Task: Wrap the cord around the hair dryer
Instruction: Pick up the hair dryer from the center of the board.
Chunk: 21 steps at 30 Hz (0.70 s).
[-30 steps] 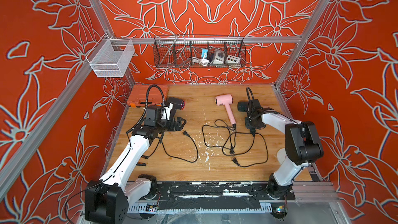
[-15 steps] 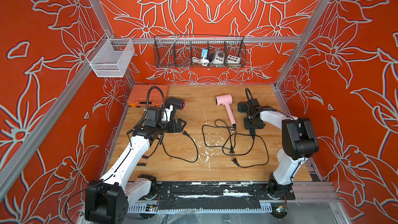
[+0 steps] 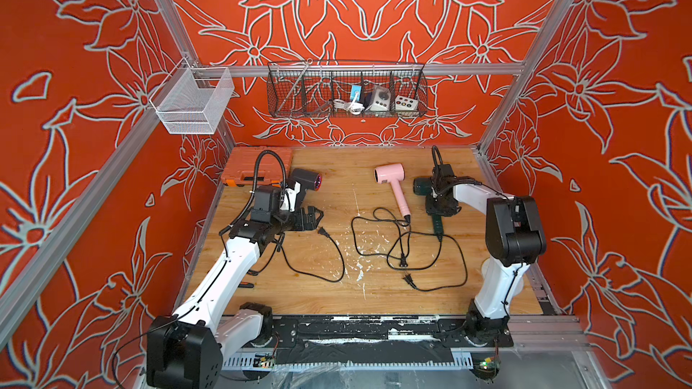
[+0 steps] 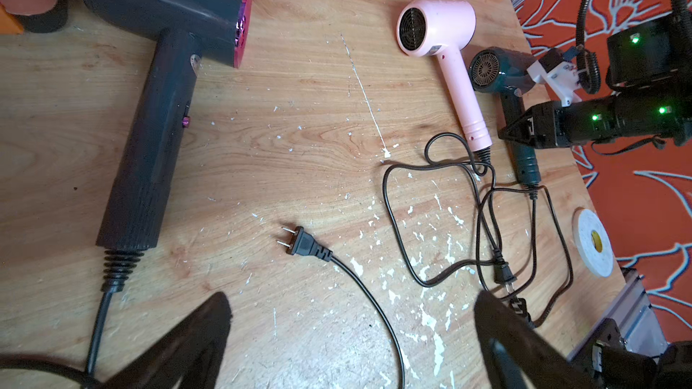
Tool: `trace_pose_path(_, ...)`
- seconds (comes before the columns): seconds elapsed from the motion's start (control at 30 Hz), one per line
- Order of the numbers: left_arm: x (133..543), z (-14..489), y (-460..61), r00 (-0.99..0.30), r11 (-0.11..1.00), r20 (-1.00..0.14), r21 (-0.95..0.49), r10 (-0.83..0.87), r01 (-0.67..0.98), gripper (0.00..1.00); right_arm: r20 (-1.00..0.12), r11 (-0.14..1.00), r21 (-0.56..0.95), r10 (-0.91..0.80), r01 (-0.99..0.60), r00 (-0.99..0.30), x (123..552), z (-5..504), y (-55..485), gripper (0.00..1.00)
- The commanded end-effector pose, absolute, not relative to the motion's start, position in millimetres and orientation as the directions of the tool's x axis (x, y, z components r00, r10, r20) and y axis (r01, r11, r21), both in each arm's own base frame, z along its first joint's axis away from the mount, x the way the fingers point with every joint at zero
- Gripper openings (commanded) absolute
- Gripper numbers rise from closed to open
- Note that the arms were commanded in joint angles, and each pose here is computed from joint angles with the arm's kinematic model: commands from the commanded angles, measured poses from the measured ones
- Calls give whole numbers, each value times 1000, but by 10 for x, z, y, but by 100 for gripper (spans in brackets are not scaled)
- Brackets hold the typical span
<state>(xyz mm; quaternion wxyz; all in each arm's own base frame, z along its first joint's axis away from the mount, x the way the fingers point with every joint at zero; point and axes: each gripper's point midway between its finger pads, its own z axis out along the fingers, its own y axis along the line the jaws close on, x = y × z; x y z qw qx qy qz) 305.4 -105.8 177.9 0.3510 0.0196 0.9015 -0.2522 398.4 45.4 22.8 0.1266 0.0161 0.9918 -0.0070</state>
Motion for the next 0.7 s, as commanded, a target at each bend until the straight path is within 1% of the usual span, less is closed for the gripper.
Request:
trace_pose_path(0.0,3013,1770,-1067,-746,874,-653,-430,-127,227,100,-155,999,-7,36,37,-987,3768,49,454,2)
trace_pose_path(0.03,3013,1763,-1068,-748,873,-651,-432,-129,226,100,-169,999,-9,37,39,-985,3772,74,443,0)
trace_pose_path(0.13,3012,1769,-1081,-748,869,-650,-440,-132,228,100,-223,1000,-11,19,22,-975,3810,182,439,0)
trace_pose_path(0.3,3022,1833,-1091,-743,866,-656,-442,-133,236,100,-381,1000,-15,-19,-15,-925,3897,538,431,0)
trace_pose_path(0.47,3041,1953,-1144,-736,846,-661,-469,-147,253,100,-563,997,4,-60,-75,-824,3949,1072,488,0)
trace_pose_path(0.67,3050,2170,-1293,-726,793,-675,-510,-129,333,100,-710,978,13,-139,-210,-690,3915,1527,710,0)
